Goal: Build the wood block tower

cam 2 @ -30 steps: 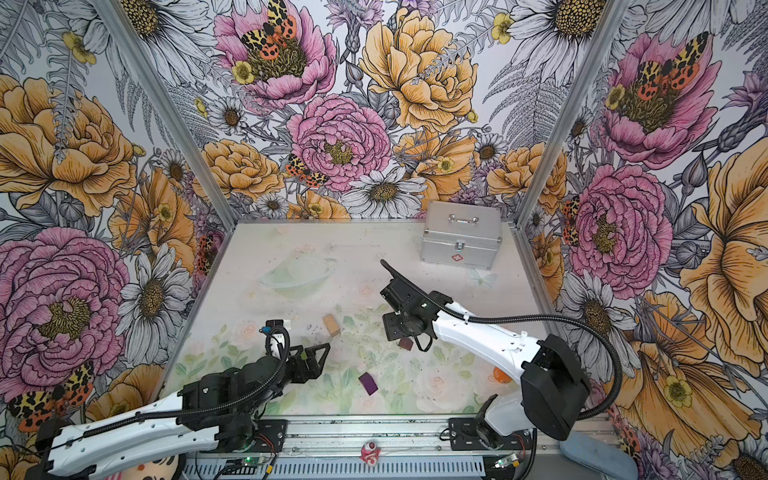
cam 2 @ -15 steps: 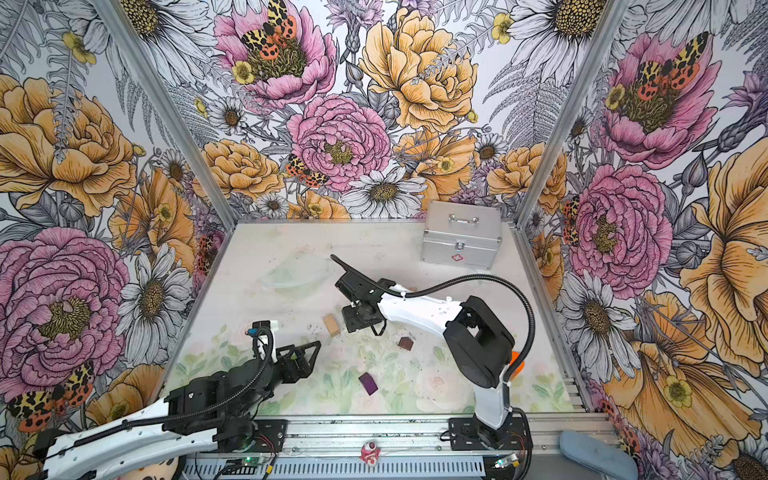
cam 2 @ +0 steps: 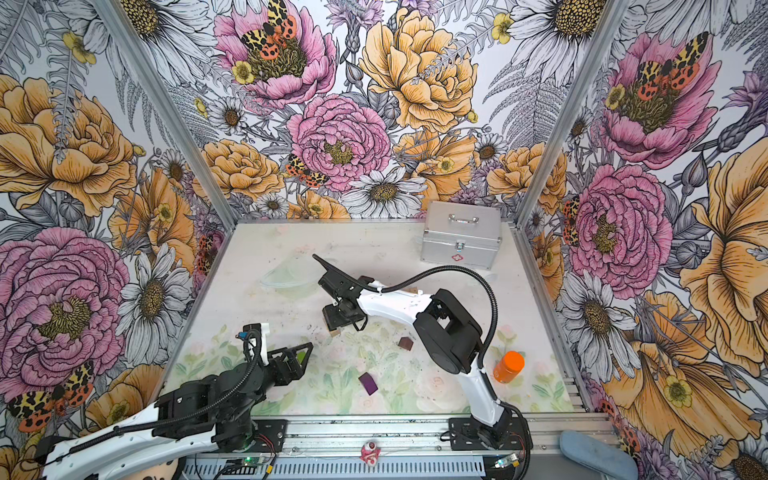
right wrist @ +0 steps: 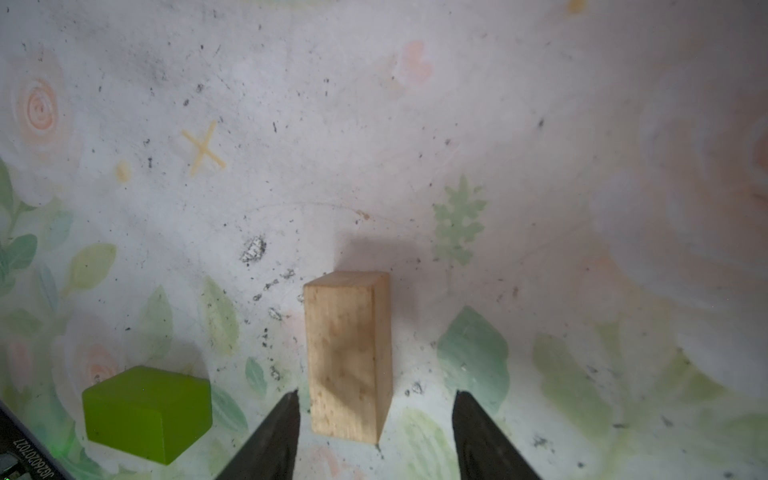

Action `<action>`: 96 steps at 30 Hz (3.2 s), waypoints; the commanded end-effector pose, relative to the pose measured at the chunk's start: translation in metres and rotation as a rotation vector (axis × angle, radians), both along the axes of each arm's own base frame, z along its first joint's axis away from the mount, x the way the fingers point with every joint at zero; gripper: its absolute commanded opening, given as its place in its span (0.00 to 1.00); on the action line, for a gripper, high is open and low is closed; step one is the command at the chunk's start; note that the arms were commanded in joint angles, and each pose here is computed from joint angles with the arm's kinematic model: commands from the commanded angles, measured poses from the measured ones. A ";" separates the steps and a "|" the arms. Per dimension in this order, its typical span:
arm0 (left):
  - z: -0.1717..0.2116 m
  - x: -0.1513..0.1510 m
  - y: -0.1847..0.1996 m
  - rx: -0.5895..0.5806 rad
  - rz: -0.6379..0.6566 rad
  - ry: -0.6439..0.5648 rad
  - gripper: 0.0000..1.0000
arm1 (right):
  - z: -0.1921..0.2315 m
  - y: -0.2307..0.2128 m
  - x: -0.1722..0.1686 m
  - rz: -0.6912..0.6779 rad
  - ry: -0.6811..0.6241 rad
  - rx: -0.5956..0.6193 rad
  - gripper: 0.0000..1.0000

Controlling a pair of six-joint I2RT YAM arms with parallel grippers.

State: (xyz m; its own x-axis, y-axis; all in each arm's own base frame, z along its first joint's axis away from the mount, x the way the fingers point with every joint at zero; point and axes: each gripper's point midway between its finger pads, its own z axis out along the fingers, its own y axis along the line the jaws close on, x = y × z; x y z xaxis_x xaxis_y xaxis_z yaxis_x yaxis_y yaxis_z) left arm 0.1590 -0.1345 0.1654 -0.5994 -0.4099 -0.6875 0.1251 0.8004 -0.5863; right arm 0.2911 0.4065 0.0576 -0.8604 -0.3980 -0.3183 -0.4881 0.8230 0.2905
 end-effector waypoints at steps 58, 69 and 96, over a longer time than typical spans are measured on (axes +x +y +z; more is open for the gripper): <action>0.010 0.007 0.012 0.015 0.058 -0.031 0.95 | -0.019 -0.099 0.023 -0.195 -0.046 -0.211 0.42; 0.010 0.007 0.012 0.014 0.058 -0.031 0.95 | -0.011 -0.096 0.017 -0.183 -0.046 -0.167 0.43; 0.012 0.006 0.013 0.014 0.047 -0.045 0.95 | 0.011 -0.057 0.018 -0.137 -0.039 -0.031 0.46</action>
